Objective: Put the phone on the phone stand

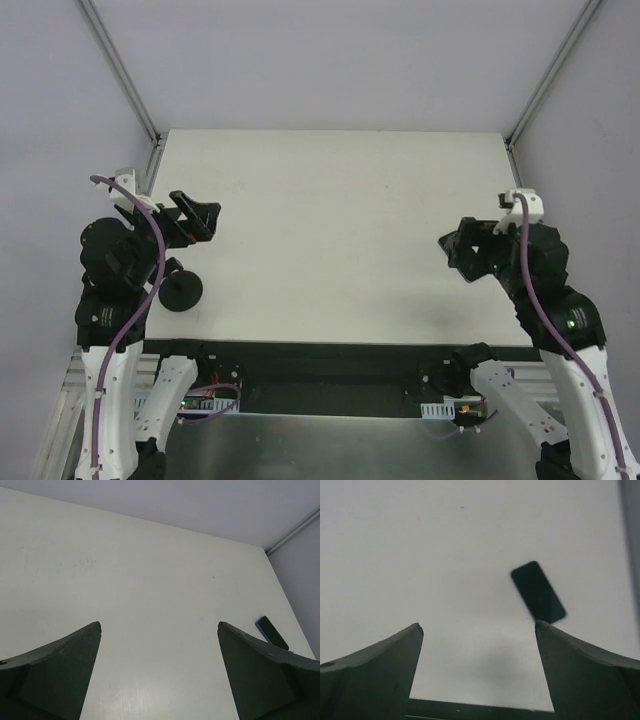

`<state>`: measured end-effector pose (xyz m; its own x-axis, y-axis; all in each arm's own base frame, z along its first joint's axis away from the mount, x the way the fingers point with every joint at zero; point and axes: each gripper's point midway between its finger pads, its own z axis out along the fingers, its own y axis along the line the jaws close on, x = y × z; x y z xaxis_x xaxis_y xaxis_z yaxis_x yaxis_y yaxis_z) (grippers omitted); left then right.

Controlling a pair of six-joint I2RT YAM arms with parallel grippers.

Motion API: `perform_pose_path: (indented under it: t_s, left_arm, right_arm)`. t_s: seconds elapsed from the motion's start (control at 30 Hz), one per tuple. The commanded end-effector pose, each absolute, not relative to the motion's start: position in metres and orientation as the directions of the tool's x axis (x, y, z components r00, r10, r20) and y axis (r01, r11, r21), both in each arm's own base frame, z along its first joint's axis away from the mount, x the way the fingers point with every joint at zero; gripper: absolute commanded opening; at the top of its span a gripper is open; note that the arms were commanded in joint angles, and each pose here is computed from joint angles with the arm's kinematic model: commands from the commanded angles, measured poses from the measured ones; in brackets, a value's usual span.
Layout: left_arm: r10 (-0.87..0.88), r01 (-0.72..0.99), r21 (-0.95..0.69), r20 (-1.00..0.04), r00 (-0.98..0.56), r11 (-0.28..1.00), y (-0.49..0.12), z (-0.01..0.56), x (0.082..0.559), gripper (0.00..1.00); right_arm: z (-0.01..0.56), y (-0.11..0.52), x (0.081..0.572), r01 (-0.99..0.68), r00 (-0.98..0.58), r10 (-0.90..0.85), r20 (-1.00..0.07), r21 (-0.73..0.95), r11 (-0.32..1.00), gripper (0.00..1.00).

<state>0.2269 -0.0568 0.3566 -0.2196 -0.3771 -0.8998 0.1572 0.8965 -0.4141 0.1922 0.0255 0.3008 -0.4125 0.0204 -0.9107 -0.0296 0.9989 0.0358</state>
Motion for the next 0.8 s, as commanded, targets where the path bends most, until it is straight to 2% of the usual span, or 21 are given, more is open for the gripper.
perform_pose_path:
  t_s: [0.0,0.1,0.17,0.2,0.23,0.27,0.3,0.37,0.43,0.5,0.63,0.67,0.7,0.77]
  left_arm:
    - [-0.403,0.212,-0.458,-0.878,-0.258,0.863,-0.07,0.359,0.228,0.99]
    - [-0.397,0.226,-0.448,-0.886,-0.238,0.865,-0.07,0.362,0.219,0.99]
    - [-0.375,0.209,-0.41,-0.907,-0.189,0.888,-0.062,0.363,0.212,0.99]
    - [-0.357,0.192,-0.385,-0.919,-0.164,0.903,-0.057,0.364,0.211,0.99]
    - [-0.332,0.169,-0.35,-0.935,-0.125,0.921,-0.049,0.369,0.205,0.99]
    - [-0.334,0.055,-0.34,-0.938,-0.098,0.939,-0.029,0.366,0.203,0.99]
    - [-0.335,0.008,-0.336,-0.939,-0.079,0.942,-0.02,0.368,0.198,0.99]
    - [-0.32,-0.065,-0.318,-0.947,-0.021,0.946,-0.004,0.374,0.182,0.99]
    - [-0.301,-0.138,-0.306,-0.952,0.056,0.942,0.013,0.383,0.163,0.99]
    - [-0.278,-0.168,-0.283,-0.959,0.057,0.944,0.02,0.381,0.151,0.99]
    - [-0.256,-0.196,-0.258,-0.966,0.038,0.946,0.025,0.378,0.149,0.99]
    - [-0.255,-0.197,-0.257,-0.966,0.035,0.946,0.025,0.377,0.149,0.99]
    - [-0.261,-0.194,-0.262,-0.965,0.032,0.945,0.024,0.376,0.15,0.99]
    - [-0.269,-0.178,-0.269,-0.963,0.021,0.947,0.021,0.372,0.153,0.99]
  right_arm:
    - [0.284,0.12,0.229,-0.335,-0.494,0.098,-0.864,0.293,0.895,0.96]
    - [0.279,0.185,0.24,-0.499,-0.538,0.111,-0.836,0.422,0.757,0.96]
    - [0.276,0.238,0.229,-0.617,-0.542,0.051,-0.839,0.438,0.654,0.96]
    - [0.294,0.259,0.236,-0.656,-0.497,0.071,-0.865,0.428,0.622,0.96]
    - [0.273,0.285,0.245,-0.643,-0.551,0.029,-0.834,0.446,0.622,0.96]
    - [0.271,0.316,0.231,-0.676,-0.57,-0.013,-0.821,0.46,0.576,0.96]
    - [0.251,0.348,0.239,-0.64,-0.636,-0.021,-0.771,0.513,0.572,0.96]
    - [0.262,0.404,0.22,-0.649,-0.677,-0.016,-0.735,0.588,0.483,0.96]
    - [0.267,0.462,0.216,-0.577,-0.763,0.067,-0.643,0.724,0.378,0.96]
    - [0.261,0.507,0.202,-0.485,-0.836,0.122,-0.534,0.825,0.29,0.96]
    - [0.265,0.551,0.19,-0.406,-0.88,0.189,-0.436,0.897,0.177,0.96]
    - [0.282,0.562,0.187,-0.403,-0.886,0.192,-0.423,0.905,0.135,0.96]
    - [0.264,0.573,0.188,-0.365,-0.906,0.17,-0.389,0.918,0.155,0.96]
    - [0.264,0.591,0.178,-0.312,-0.932,0.149,-0.329,0.941,0.128,0.96]
